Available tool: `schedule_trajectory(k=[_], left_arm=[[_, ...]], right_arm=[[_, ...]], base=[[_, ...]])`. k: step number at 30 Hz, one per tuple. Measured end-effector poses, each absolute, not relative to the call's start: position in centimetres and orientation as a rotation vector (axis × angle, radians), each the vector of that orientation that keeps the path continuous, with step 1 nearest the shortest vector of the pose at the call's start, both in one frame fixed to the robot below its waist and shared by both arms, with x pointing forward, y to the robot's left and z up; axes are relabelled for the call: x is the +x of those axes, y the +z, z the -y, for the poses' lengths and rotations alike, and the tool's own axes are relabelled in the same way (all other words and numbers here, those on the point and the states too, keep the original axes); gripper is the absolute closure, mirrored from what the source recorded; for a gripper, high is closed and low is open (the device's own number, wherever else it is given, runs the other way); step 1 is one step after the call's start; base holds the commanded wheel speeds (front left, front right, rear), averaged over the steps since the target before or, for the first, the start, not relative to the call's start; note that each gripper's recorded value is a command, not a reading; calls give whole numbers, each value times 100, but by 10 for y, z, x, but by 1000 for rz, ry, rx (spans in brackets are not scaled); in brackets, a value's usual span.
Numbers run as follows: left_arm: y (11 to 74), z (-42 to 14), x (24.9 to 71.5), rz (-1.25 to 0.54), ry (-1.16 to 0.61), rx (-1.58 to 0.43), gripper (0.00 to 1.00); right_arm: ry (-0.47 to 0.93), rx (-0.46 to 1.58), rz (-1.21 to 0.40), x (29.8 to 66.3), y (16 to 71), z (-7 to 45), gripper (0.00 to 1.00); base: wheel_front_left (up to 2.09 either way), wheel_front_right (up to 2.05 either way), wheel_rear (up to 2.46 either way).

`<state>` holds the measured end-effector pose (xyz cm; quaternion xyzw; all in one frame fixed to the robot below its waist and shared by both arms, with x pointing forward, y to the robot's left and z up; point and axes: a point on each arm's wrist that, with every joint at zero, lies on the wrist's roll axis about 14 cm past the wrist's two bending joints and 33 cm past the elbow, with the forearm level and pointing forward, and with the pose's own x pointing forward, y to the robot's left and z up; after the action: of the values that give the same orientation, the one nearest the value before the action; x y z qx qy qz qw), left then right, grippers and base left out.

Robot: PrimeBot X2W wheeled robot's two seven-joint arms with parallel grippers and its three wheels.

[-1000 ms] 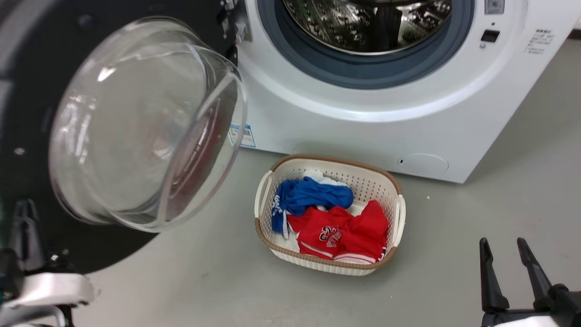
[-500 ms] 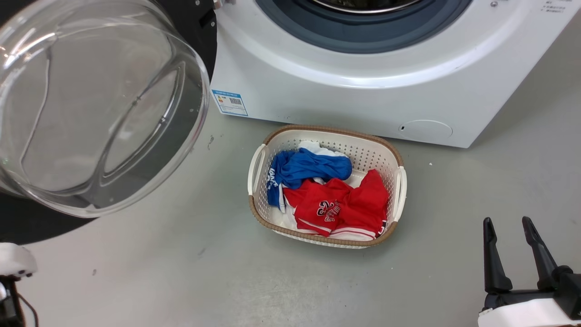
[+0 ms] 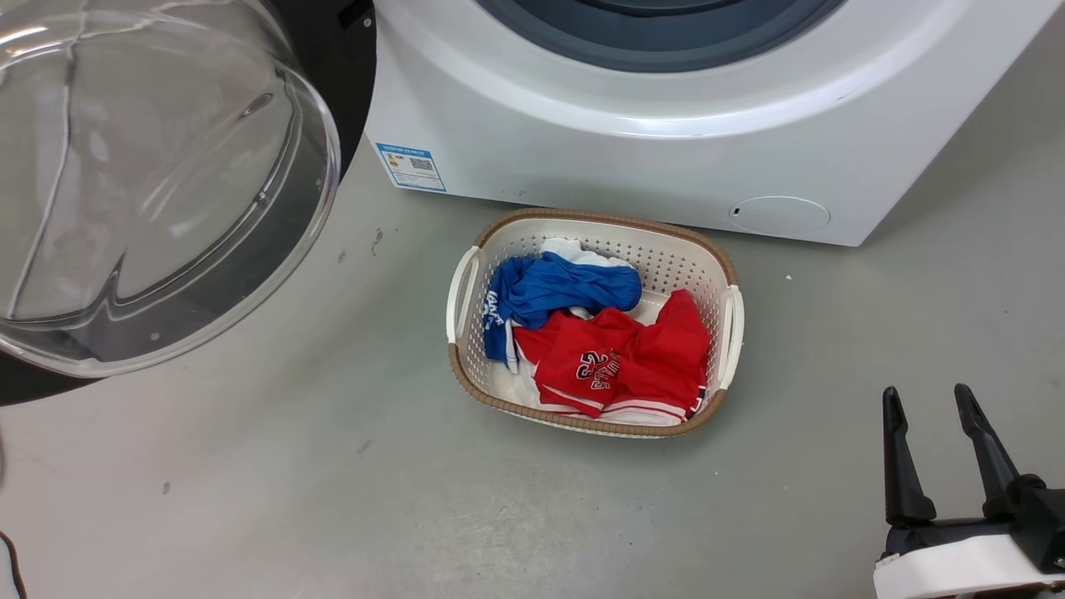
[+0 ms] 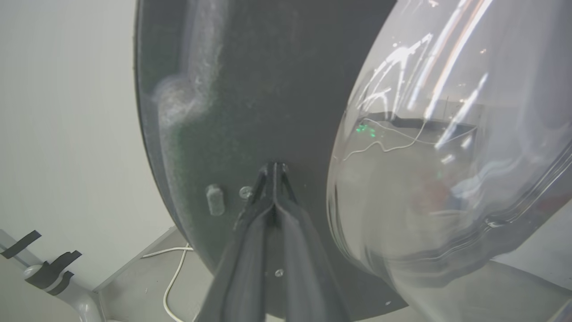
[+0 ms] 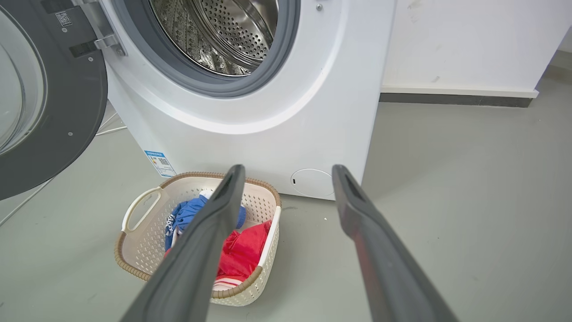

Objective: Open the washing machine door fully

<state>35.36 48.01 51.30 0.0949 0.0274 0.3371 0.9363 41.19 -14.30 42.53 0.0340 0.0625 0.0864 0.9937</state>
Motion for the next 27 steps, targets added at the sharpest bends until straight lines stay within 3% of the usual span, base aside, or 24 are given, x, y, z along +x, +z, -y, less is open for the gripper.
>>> schedule_trajectory(k=[17, 27], left_arm=[[528, -471, 336, 0, 653, 194, 100], [567, -412, 331, 174, 519, 205, 100]], right_arm=[[137, 86, -66, 397, 452, 155, 0], [122, 101, -13, 379, 473, 160, 0]], base=[[0, 0, 0], [0, 0, 0]])
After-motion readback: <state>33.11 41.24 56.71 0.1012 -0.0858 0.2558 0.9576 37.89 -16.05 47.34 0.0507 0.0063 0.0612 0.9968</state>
